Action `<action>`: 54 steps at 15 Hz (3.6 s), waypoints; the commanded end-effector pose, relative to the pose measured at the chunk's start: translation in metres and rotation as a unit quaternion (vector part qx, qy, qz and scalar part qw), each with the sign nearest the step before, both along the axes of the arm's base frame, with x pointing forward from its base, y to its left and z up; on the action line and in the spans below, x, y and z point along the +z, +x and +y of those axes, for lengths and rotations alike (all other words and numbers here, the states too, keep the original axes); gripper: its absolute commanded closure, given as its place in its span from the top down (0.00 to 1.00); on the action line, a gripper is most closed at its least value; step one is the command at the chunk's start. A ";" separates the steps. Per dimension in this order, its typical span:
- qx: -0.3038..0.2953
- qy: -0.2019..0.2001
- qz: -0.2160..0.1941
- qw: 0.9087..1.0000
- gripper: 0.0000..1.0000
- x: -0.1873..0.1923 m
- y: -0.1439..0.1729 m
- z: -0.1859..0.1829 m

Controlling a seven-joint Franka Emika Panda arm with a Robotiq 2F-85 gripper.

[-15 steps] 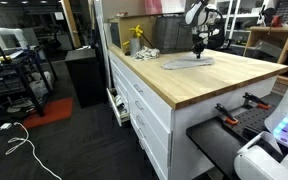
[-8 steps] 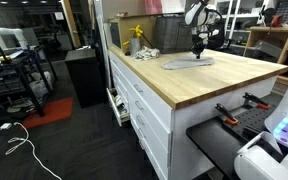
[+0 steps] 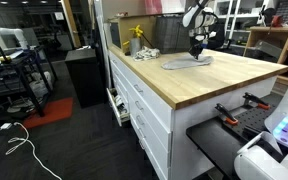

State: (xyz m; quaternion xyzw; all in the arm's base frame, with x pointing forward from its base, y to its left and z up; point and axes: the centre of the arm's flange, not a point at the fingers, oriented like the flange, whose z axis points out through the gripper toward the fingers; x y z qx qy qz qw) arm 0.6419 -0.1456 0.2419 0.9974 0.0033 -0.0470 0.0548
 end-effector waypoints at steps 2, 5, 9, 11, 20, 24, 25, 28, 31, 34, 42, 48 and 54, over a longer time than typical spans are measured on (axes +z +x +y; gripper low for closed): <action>-0.046 -0.023 0.042 0.998 0.00 -0.054 0.013 -0.015; -0.065 -0.020 0.073 0.995 0.00 -0.072 0.012 -0.022; -0.080 -0.012 0.103 0.991 0.00 -0.075 0.012 -0.024; -0.080 -0.011 0.114 0.990 0.00 -0.074 0.009 -0.028; -0.055 -0.006 0.213 0.976 0.00 -0.073 -0.045 -0.073; -0.039 0.004 0.259 0.965 0.00 -0.087 -0.070 -0.094; -0.037 0.006 0.267 0.963 0.00 -0.090 -0.075 -0.097; -0.036 0.008 0.276 0.961 0.00 -0.095 -0.088 -0.107; -0.062 0.012 0.254 0.965 0.00 -0.094 -0.099 -0.117; -0.104 0.027 0.216 0.970 0.00 -0.082 -0.113 -0.136; -0.170 0.102 0.066 0.978 0.00 -0.016 -0.161 -0.154; -0.164 0.086 0.006 0.983 0.00 0.023 -0.179 -0.163; -0.161 0.080 0.008 0.984 0.01 0.030 -0.164 -0.166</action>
